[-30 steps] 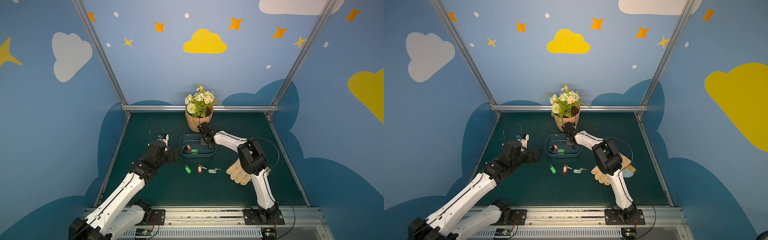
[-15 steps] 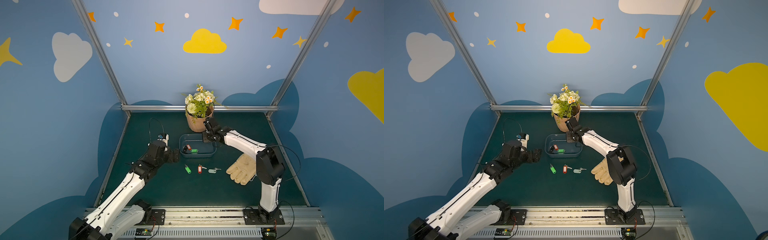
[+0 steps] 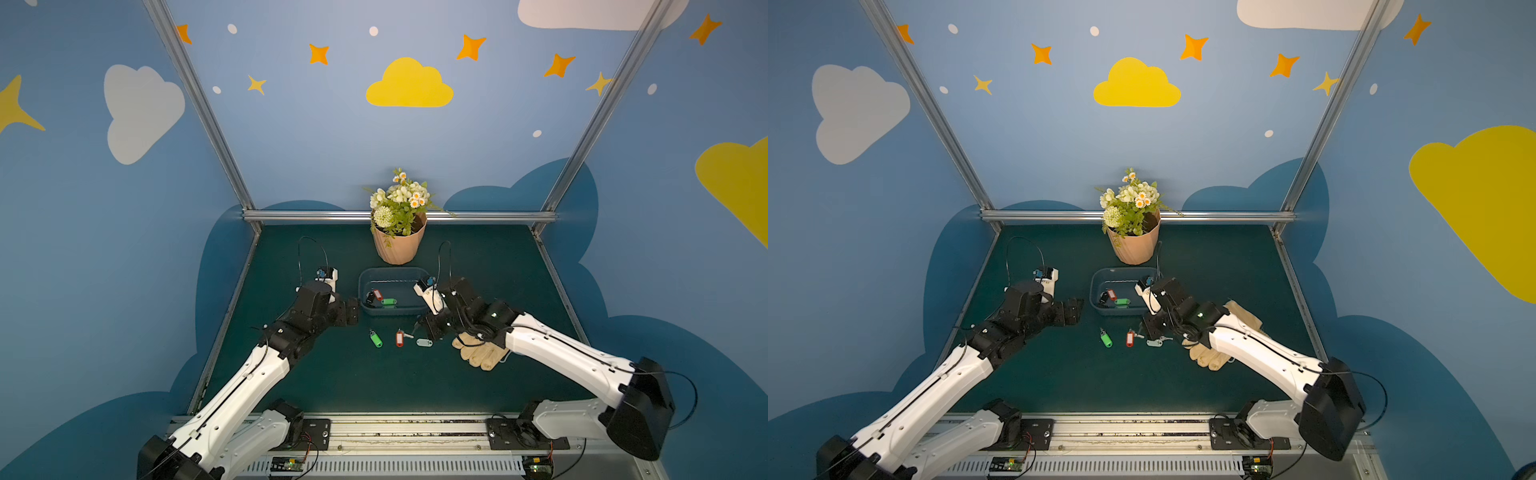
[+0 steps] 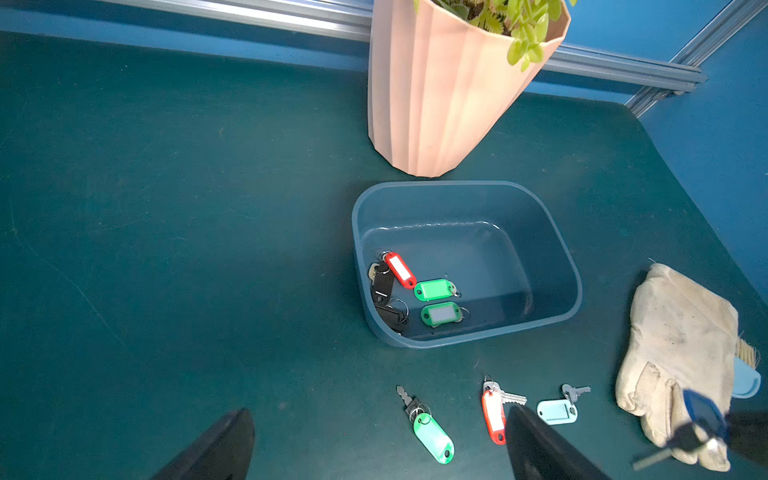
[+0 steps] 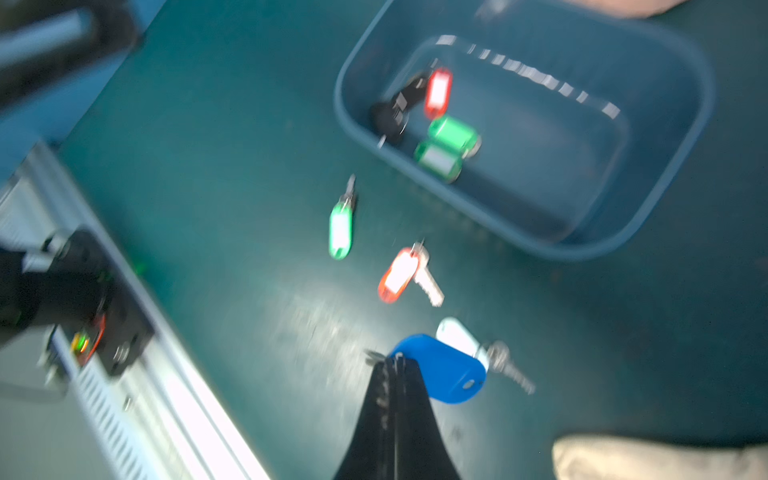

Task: Take the keys out of the storage box
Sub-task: Place the key at the center of the board.

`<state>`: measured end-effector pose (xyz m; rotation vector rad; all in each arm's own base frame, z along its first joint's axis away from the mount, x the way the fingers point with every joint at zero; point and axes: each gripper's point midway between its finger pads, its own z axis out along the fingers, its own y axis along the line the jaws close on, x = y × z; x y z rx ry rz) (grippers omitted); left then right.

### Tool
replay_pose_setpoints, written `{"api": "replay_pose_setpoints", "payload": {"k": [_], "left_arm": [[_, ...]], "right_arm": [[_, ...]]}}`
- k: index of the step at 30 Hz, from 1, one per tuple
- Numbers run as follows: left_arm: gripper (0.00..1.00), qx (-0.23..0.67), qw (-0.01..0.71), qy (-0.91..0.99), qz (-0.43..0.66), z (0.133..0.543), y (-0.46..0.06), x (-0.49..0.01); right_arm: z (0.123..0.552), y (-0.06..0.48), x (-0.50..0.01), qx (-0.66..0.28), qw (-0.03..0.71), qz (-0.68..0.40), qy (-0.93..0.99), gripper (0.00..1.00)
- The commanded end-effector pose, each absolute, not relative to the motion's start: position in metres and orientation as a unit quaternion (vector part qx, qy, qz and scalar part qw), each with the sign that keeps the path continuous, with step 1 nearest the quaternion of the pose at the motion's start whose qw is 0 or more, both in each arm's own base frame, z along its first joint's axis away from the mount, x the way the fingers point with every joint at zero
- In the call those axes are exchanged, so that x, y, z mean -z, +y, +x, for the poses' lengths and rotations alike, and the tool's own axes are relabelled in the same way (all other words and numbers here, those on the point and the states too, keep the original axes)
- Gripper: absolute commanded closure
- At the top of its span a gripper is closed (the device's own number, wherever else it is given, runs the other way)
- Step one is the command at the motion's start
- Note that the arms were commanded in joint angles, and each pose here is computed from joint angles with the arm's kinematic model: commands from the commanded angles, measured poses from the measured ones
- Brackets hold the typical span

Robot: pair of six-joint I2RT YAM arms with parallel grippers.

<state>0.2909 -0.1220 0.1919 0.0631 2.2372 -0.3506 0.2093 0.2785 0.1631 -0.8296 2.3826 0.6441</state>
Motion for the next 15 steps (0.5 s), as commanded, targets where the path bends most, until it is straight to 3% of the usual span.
{"api": "replay_pose_setpoints", "payload": {"k": [1,6,15], "left_arm": [[0.00,0.151,0.422,0.894,0.028,0.292,-0.125,-0.191],[0.00,0.158,0.421,0.893,0.030,0.292,-0.128,-0.193],[0.00,0.165,0.422,0.891,0.031,0.289,-0.129,-0.194]], "right_arm": [[0.178,0.265,-0.133,-0.252,0.215,-0.298,0.895,1.00],[0.160,0.238,-0.094,-0.211,0.164,-0.252,0.930,1.00],[0.160,0.243,-0.058,-0.185,0.121,-0.238,0.946,1.00]]}}
